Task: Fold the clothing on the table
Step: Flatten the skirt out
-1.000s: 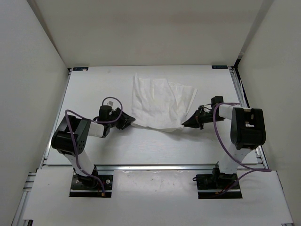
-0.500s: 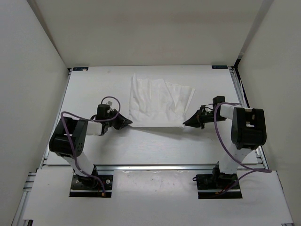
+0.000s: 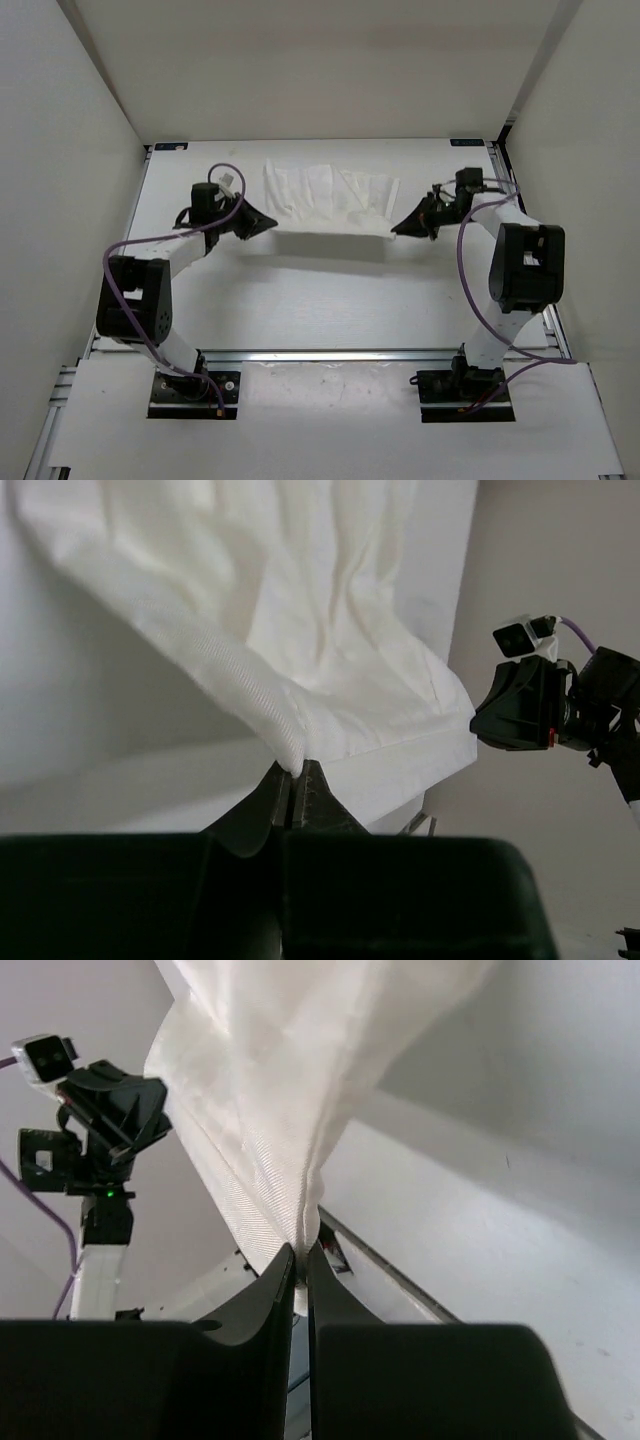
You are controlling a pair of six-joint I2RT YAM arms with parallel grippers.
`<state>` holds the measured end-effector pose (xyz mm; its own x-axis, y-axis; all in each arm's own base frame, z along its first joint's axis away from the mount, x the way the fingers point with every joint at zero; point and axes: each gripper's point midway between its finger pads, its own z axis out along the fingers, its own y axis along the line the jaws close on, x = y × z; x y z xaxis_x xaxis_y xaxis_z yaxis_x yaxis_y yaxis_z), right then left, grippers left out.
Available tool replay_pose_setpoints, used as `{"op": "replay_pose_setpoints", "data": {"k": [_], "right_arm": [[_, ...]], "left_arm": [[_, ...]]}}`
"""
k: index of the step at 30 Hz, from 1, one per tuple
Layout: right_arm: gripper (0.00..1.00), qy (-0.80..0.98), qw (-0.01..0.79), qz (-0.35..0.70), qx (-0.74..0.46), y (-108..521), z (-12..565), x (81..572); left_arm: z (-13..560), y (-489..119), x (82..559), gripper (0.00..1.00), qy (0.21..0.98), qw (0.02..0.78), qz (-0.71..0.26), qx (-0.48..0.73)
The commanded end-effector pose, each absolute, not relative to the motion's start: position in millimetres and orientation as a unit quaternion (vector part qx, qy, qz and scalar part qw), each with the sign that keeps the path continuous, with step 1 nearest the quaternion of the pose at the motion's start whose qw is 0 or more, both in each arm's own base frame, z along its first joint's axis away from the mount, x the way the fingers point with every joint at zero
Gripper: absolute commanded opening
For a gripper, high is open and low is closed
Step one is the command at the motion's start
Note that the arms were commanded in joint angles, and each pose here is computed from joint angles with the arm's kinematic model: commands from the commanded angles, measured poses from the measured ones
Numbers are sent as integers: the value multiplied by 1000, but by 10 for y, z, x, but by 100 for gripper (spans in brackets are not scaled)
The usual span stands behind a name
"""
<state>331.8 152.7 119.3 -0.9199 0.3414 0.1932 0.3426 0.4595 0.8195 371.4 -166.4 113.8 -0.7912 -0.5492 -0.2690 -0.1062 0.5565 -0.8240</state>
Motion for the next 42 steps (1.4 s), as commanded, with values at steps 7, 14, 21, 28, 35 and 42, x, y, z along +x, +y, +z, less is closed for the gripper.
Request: {"op": "replay_pose_setpoints", "data": {"k": [7, 14, 21, 28, 35, 42], "right_arm": [[0, -891, -239, -372, -102, 1202, 2170, 4591], [0, -913, -247, -322, -32, 1376, 2292, 4031], [0, -911, -286, -298, 16, 1440, 2309, 2874], [0, -829, -491, -254, 85, 1418, 3150, 2426], [0, -799, -540, -249, 92, 1332, 3431, 2680], [0, -858, -384, -339, 17, 1395, 2452, 3452]], "left_arm": [[2334, -1324, 4639, 0, 786, 409, -444, -136], [2230, -1370, 3897, 0, 765, 377, -507, -126], [2810, -1770, 2802, 0, 675, 368, -639, -15], [3941, -1775, 1866, 0, 545, 430, -703, 155], [4065, -1638, 2070, 0, 550, 442, -699, 116], [2470, -1428, 3071, 0, 703, 361, -603, -107]]}}
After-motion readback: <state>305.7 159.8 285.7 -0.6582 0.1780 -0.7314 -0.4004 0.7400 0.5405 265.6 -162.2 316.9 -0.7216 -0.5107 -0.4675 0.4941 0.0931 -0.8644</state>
